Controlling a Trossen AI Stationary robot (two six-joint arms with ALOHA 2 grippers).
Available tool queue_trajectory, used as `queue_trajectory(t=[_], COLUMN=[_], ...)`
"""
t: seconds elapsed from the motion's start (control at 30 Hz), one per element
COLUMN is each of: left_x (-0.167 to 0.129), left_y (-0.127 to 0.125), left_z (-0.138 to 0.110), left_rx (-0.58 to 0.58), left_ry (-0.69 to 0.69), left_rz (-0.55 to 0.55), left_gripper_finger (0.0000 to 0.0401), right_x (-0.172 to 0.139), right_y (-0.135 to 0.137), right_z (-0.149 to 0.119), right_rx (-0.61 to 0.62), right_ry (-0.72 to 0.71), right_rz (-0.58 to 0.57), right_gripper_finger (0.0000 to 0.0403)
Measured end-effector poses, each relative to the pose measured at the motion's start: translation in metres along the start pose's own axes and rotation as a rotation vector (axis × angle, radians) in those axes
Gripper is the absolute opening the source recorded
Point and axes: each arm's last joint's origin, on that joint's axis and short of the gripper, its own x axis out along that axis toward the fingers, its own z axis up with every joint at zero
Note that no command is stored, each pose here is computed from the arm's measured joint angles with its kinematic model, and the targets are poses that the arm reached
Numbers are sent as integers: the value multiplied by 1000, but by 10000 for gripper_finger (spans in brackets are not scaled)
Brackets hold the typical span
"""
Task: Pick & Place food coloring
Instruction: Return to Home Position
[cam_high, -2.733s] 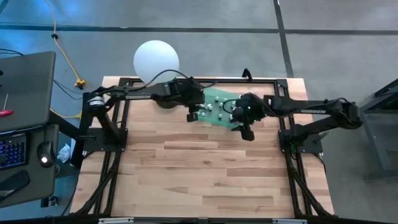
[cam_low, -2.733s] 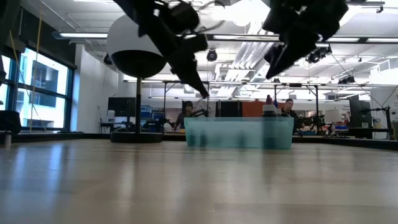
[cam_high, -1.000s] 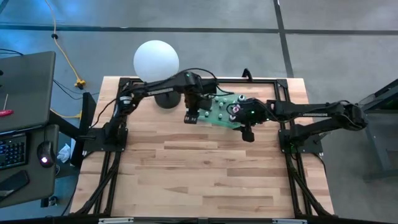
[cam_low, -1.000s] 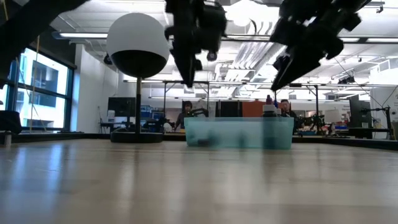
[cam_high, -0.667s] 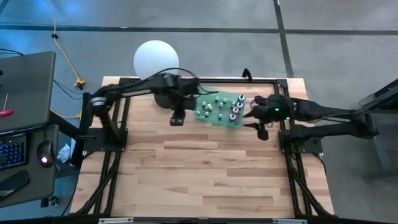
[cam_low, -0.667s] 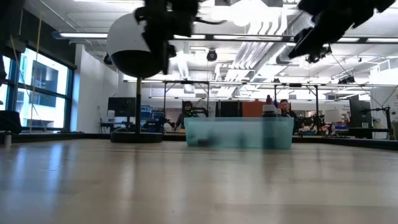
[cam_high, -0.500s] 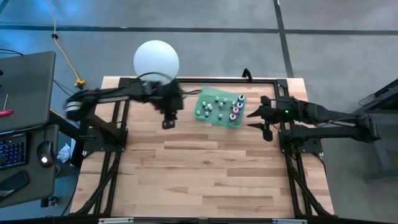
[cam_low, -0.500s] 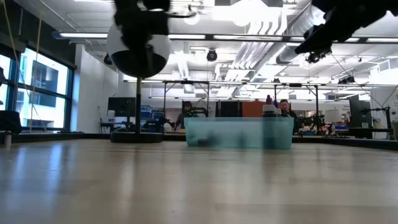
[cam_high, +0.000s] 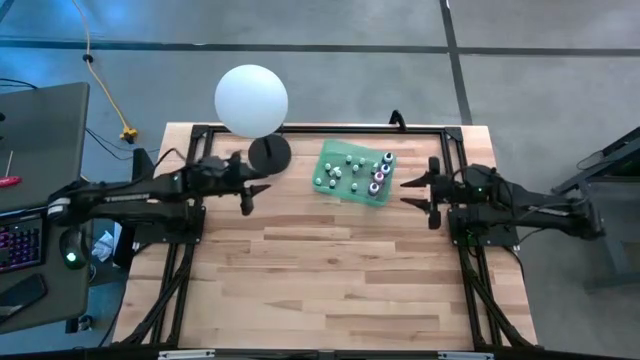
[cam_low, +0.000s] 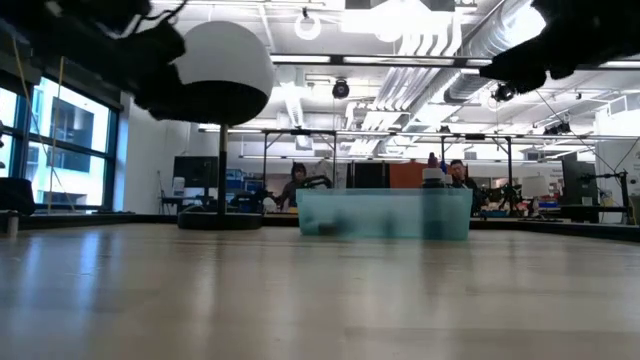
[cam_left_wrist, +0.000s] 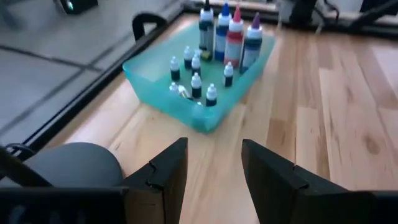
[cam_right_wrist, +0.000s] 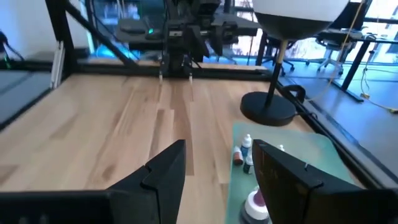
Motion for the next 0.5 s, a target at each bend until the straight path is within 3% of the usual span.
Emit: queue_trajectory(t=[0.3,0.5], left_x=[-29,-38], left_y=[3,4], left_z=[-30,-61], left_rx=[-16,-113], left_ry=[-154,-257], left_rz=[37,29], left_gripper_finger=[150,150], right_x=[4,1], right_y=[4,5], right_z=[-45,-60], right_rx=[35,28], right_ry=[-54,-95], right_rz=[-8,-27], right_gripper_finger=[177,177])
